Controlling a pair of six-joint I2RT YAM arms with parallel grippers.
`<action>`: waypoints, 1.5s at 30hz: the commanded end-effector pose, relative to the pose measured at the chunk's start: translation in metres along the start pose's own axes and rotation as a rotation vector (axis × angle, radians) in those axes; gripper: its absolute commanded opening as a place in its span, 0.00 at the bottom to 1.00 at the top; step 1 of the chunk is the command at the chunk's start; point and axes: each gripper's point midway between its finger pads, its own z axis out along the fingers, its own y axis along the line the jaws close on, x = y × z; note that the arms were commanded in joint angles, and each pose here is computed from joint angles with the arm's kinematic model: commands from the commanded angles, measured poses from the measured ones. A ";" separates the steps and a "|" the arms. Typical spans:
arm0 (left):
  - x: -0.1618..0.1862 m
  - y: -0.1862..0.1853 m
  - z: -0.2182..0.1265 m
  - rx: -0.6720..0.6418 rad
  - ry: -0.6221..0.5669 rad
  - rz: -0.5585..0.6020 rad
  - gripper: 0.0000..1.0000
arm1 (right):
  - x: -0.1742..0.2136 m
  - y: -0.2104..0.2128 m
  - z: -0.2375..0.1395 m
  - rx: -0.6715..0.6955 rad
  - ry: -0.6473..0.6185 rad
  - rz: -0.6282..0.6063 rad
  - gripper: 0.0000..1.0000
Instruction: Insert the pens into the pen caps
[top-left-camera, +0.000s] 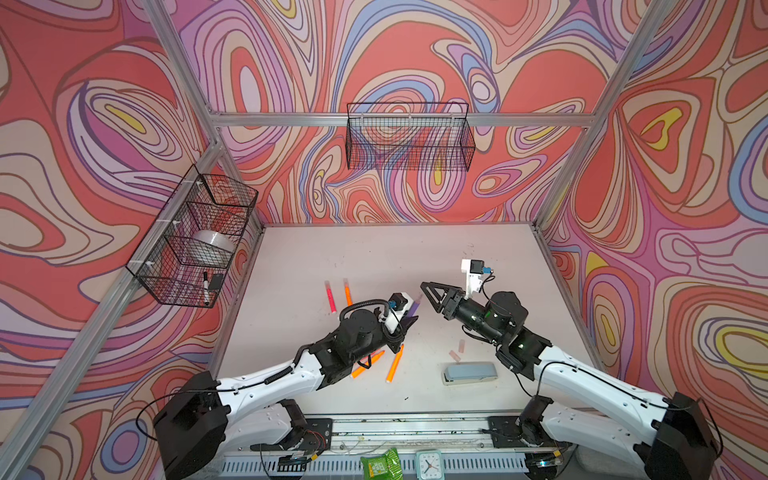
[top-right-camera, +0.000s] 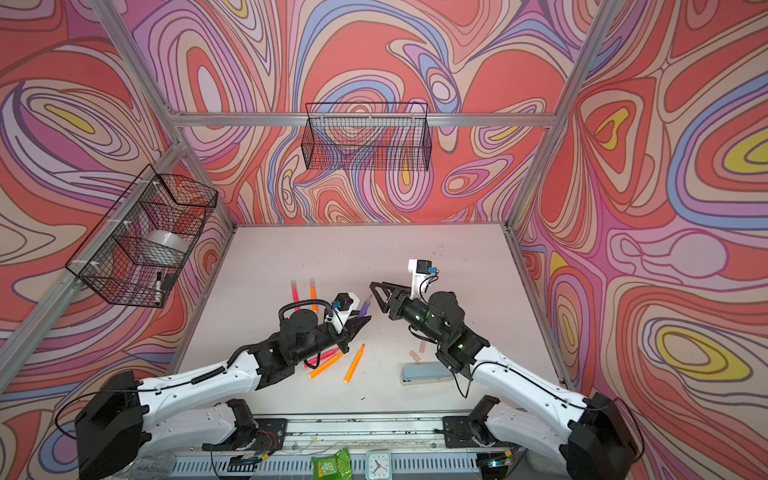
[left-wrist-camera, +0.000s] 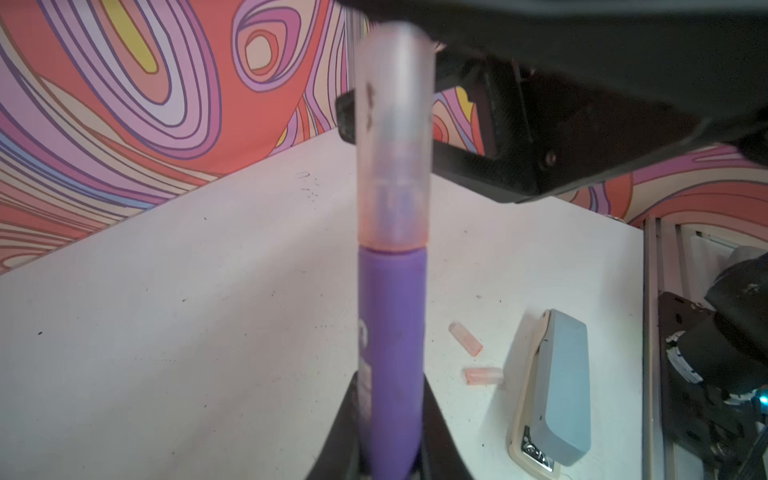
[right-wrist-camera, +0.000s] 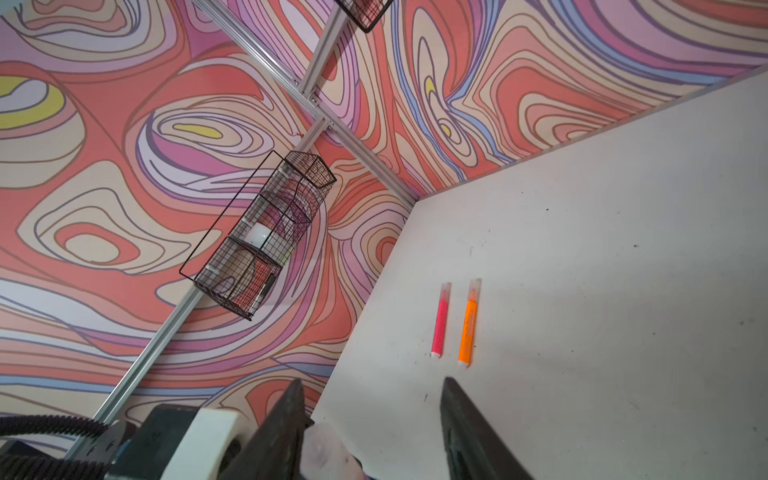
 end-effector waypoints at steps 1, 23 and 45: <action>-0.020 -0.010 -0.002 0.041 -0.067 0.028 0.00 | -0.011 0.025 0.003 -0.097 -0.012 -0.017 0.53; -0.018 -0.007 0.001 0.022 -0.046 0.025 0.00 | -0.003 0.021 0.015 -0.055 0.061 -0.044 0.34; -0.026 0.020 0.001 -0.140 -0.009 -0.052 0.00 | 0.061 -0.004 0.014 0.142 0.167 -0.111 0.00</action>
